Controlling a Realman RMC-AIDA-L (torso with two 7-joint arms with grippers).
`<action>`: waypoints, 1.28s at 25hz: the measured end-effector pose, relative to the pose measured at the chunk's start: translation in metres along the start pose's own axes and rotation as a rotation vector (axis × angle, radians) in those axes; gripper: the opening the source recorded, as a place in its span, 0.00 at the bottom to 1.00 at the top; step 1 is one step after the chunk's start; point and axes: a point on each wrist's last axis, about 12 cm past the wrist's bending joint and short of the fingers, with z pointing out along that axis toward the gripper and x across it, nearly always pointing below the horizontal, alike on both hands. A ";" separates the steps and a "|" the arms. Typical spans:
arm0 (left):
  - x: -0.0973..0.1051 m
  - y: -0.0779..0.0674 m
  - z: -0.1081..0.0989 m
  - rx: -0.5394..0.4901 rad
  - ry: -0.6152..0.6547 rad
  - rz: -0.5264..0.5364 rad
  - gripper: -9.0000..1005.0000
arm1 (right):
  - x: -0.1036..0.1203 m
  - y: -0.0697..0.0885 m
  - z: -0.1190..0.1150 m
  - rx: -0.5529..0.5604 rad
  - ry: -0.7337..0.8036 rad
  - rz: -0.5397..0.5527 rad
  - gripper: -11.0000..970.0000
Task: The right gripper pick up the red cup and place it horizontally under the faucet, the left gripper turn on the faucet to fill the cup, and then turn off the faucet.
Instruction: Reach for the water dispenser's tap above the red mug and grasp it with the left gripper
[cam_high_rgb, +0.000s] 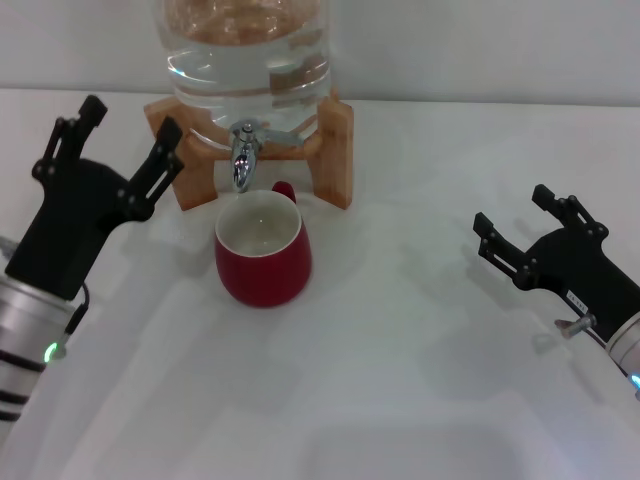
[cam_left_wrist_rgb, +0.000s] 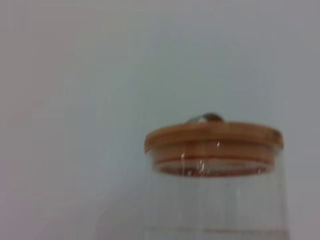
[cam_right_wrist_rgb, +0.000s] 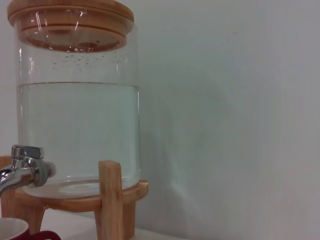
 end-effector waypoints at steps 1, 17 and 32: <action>-0.001 -0.001 0.003 0.009 -0.012 0.000 0.88 | 0.000 0.000 0.000 0.001 0.001 0.001 0.86; -0.004 -0.004 0.032 0.086 -0.016 -0.050 0.88 | 0.000 0.001 0.001 -0.005 0.006 -0.001 0.86; 0.010 -0.009 0.001 0.106 0.098 -0.054 0.88 | 0.003 -0.002 0.001 -0.001 0.025 -0.009 0.86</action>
